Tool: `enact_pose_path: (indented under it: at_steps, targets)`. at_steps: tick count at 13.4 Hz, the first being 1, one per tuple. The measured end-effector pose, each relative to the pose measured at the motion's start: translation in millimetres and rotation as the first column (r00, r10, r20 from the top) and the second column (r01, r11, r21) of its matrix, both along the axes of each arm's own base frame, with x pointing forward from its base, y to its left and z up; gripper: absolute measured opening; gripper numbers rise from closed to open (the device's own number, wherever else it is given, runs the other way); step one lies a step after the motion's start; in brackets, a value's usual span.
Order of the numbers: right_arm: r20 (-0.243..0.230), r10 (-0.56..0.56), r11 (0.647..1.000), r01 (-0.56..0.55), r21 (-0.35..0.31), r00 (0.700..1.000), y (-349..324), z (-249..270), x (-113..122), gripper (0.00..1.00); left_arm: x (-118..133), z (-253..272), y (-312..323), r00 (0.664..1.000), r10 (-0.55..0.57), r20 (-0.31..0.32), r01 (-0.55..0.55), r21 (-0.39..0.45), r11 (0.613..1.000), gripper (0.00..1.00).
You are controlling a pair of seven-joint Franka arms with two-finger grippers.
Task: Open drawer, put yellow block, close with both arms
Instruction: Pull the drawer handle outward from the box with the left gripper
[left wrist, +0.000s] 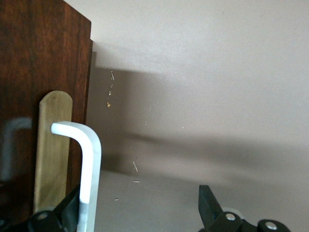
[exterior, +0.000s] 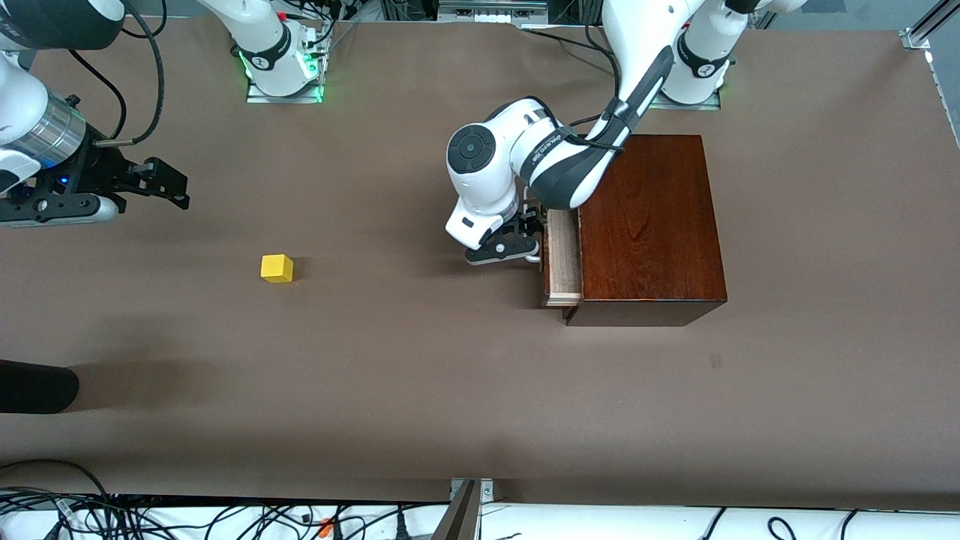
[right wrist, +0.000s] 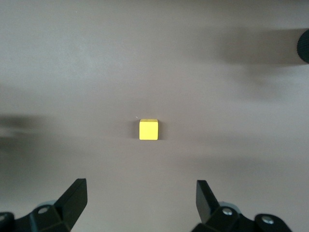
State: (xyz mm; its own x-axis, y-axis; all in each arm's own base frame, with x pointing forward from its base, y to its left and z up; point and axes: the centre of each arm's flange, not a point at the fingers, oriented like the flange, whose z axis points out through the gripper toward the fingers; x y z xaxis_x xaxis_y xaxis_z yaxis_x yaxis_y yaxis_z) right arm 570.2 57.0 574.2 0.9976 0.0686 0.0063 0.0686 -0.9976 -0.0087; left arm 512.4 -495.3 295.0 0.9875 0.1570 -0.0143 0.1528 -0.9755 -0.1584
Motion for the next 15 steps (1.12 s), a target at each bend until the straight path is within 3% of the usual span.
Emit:
enact_pose_path:
  at_steps: [15]
  targets:
    - [0.0,0.0,1.0,0.0,0.0,1.0,0.0,0.0,0.0,1.0,-5.8,0.2,-19.9,1.0,-0.024,0.02,0.024,-0.013,1.0,1.0]
